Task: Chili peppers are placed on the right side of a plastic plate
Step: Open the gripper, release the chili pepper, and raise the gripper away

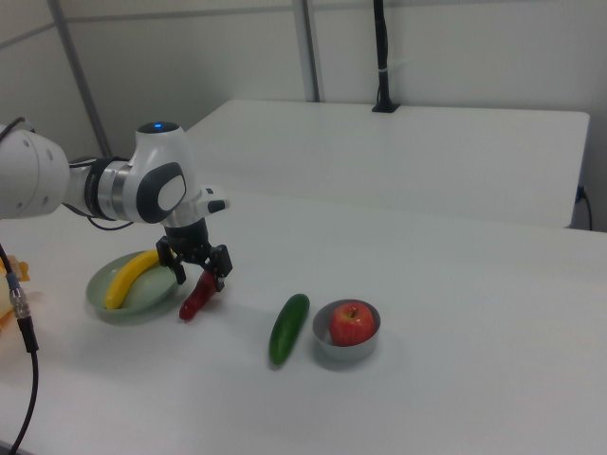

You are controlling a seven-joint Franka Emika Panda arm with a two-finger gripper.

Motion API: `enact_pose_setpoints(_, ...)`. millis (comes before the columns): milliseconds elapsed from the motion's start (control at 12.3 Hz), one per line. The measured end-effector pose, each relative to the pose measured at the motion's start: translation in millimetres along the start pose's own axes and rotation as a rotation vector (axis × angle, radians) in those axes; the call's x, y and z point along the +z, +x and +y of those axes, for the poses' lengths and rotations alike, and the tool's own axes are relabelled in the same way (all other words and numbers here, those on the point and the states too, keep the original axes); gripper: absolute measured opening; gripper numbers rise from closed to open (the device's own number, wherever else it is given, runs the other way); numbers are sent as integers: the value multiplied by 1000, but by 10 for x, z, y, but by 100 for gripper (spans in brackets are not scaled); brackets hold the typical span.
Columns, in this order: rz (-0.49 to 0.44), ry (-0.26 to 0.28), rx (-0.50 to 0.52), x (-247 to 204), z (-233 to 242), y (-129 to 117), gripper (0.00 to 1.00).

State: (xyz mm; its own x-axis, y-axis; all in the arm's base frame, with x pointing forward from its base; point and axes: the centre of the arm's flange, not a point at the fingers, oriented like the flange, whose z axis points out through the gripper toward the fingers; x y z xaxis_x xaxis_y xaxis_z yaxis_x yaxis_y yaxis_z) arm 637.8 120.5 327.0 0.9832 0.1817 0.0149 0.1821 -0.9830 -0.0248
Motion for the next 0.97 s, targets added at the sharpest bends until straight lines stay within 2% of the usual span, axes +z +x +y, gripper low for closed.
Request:
enact_pose_setpoints(81,8,0,6,-45,0,10,99)
enact_pose_setpoints(162,34,-1,22,-192,-3,33,100)
enact_pose_setpoints(405,118,-13,71,-996,65,-24,100)
enact_pose_setpoints(567,122,-29,165,-1713,290,-207,100)
enact_pose_setpoints(729,100,-34,231,-2238,450,-417,100)
enact_pose_setpoints(972,69,-29,272,-2673,551,-714,100)
